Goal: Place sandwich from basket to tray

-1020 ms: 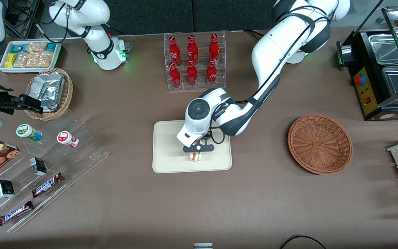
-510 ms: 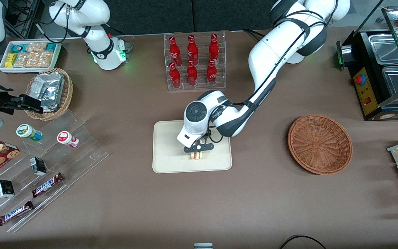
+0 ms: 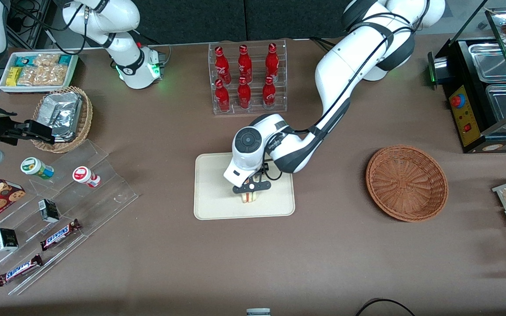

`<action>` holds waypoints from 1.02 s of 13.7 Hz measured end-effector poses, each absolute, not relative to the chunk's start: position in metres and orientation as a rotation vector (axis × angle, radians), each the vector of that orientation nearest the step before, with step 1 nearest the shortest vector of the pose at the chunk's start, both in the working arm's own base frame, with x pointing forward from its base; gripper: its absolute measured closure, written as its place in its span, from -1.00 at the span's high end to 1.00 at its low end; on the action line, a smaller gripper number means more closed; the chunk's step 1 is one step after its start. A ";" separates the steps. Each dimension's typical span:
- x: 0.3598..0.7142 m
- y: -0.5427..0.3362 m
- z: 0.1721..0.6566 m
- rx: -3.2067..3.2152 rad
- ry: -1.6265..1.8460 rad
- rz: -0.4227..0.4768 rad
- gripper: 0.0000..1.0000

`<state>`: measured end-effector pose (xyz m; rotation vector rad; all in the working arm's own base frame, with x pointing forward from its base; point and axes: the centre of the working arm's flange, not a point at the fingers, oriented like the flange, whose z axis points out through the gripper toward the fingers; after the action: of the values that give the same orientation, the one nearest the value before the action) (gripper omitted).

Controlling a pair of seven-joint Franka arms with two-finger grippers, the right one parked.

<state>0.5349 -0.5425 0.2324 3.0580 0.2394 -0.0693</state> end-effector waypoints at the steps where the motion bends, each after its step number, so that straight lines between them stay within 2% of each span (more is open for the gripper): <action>1: 0.540 -0.540 0.240 3.051 0.251 -0.054 0.62; 3: 0.560 -0.523 0.264 3.049 0.302 -0.030 0.98; 8: 0.600 -0.444 0.345 3.056 0.306 -0.097 0.99; 11: 0.604 -0.388 0.363 3.104 0.260 -0.089 0.99; 14: 0.605 -0.304 0.369 3.157 0.185 -0.127 0.99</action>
<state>0.6055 -0.3035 0.3686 3.1575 0.1845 -0.1269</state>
